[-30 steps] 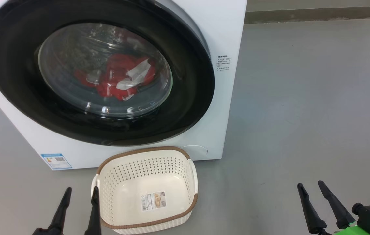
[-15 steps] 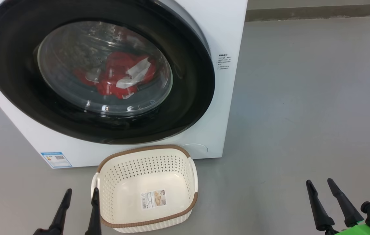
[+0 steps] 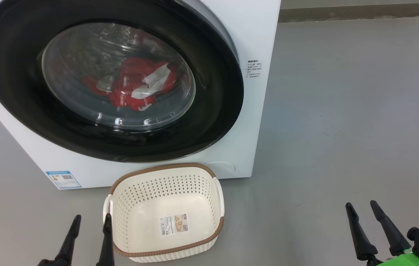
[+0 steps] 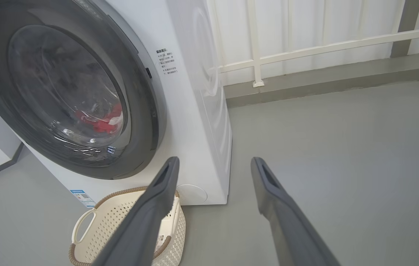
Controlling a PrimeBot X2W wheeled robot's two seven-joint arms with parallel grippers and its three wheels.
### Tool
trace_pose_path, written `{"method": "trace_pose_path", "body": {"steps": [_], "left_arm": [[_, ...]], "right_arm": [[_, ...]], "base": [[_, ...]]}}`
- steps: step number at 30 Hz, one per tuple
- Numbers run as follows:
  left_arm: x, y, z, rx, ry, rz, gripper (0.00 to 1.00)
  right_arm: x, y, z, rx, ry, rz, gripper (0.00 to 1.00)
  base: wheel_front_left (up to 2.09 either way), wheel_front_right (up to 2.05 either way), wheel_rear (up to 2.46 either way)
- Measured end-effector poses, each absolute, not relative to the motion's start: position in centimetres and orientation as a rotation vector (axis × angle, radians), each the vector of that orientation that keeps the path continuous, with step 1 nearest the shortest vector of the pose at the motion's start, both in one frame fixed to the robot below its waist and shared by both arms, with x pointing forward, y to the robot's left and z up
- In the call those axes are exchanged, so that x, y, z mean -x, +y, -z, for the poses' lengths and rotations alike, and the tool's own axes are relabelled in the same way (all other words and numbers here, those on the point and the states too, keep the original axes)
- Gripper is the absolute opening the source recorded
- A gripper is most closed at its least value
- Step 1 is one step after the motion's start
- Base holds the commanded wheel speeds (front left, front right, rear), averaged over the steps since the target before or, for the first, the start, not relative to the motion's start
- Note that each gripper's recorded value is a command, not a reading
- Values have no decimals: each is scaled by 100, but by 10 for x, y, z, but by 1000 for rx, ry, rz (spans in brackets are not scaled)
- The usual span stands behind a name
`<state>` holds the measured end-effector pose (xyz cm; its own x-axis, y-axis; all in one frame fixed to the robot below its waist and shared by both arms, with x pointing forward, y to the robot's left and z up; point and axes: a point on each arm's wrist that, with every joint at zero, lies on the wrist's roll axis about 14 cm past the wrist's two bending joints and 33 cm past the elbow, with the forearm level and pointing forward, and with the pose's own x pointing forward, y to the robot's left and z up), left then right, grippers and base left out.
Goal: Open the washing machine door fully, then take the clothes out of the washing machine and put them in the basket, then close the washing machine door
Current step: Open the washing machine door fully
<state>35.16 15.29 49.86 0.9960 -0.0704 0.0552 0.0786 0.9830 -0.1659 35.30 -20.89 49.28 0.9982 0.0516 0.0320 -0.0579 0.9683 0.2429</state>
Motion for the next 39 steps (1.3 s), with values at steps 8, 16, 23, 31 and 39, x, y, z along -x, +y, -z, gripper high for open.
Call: {"method": "trace_pose_path", "body": {"steps": [8,16,23,31,39], "left_arm": [[-355,152,-493,171,-30,76,100],[-367,153,-489,172,-20,73,100],[-381,154,-487,173,-18,69,100],[-394,159,-482,183,-10,50,100],[-395,161,-478,182,1,45,100]], "right_arm": [[-376,-190,-516,-243,-88,-130,0],[-426,-173,-570,-300,-239,-197,0],[-469,-161,-617,-330,-362,-260,0],[-510,-143,-638,-369,-397,-330,0],[-537,-128,-650,-415,-382,-384,0]], "base": [[0,0,0],[0,0,0],[0,0,0],[0,0,0],[0,0,0]]}}
